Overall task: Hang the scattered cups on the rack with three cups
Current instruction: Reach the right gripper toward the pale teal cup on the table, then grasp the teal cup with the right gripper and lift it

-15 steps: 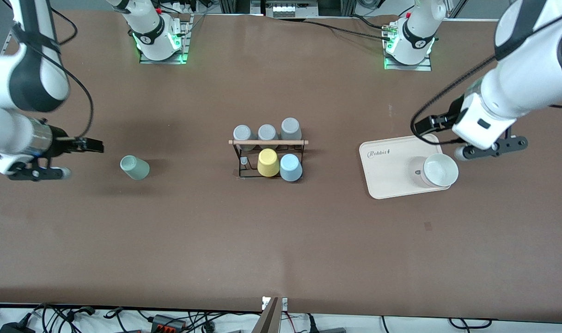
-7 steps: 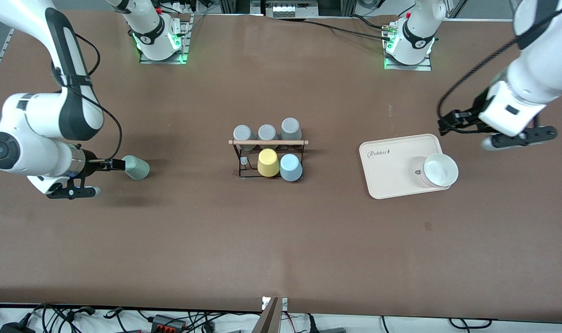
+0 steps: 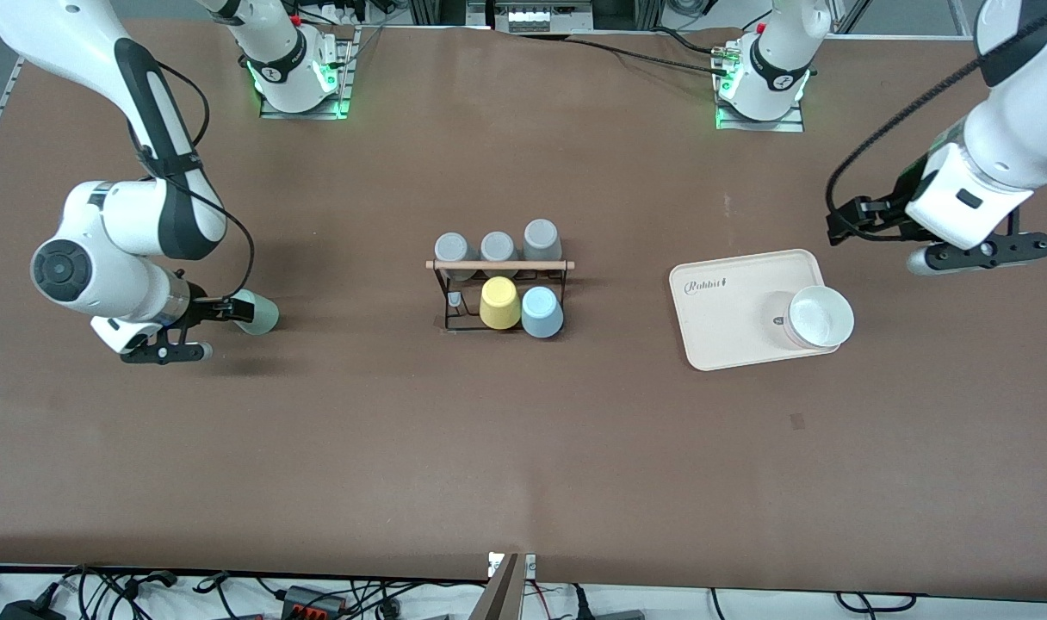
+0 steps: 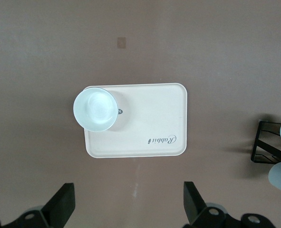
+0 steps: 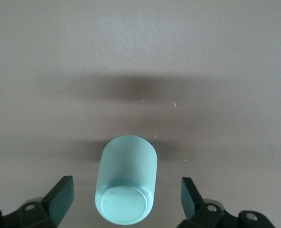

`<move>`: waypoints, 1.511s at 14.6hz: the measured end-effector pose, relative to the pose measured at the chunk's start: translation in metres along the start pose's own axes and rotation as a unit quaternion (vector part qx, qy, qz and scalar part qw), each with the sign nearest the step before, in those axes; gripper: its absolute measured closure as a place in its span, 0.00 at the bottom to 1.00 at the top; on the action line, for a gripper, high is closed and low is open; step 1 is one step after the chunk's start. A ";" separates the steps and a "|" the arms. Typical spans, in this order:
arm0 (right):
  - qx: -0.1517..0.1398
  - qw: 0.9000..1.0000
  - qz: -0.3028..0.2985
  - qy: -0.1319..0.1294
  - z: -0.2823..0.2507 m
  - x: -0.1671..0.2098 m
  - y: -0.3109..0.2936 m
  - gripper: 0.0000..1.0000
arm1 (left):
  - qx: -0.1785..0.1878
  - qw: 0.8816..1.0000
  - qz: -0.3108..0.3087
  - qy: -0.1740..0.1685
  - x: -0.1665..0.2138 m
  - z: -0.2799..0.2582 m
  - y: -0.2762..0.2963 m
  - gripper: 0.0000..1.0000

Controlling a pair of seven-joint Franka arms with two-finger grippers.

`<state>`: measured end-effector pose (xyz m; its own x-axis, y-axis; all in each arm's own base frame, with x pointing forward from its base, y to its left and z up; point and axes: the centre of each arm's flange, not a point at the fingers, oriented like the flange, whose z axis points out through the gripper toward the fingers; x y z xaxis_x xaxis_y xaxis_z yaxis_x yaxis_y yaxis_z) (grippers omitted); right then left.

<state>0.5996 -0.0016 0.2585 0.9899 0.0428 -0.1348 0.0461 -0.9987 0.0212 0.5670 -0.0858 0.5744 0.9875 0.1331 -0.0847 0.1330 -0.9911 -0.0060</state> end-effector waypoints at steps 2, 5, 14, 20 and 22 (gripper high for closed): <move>0.000 1.000 0.000 -0.010 0.012 -0.007 -0.001 0.00 | -0.002 1.000 0.001 0.006 0.001 -0.003 0.000 0.00; 0.001 1.000 0.001 -0.018 0.021 -0.012 -0.001 0.00 | -0.004 1.000 0.003 0.012 0.003 -0.004 -0.002 0.00; 0.000 1.000 -0.002 -0.024 0.031 -0.011 -0.005 0.17 | -0.003 0.999 0.050 0.010 0.003 -0.004 -0.005 0.00; 0.000 1.000 -0.006 -0.014 0.014 0.000 -0.008 0.35 | -0.003 0.999 0.053 0.010 0.003 -0.004 -0.005 0.00; 0.004 1.000 -0.018 -0.018 -0.021 0.014 -0.023 0.35 | -0.003 0.999 0.053 0.010 0.003 -0.004 -0.005 0.00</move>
<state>0.6153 0.0223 0.2772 0.9822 0.0787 -0.1708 0.0813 -0.9967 0.0080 0.5700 -0.0800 0.5776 0.9975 0.0270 -0.0648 0.0275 -0.9996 0.0070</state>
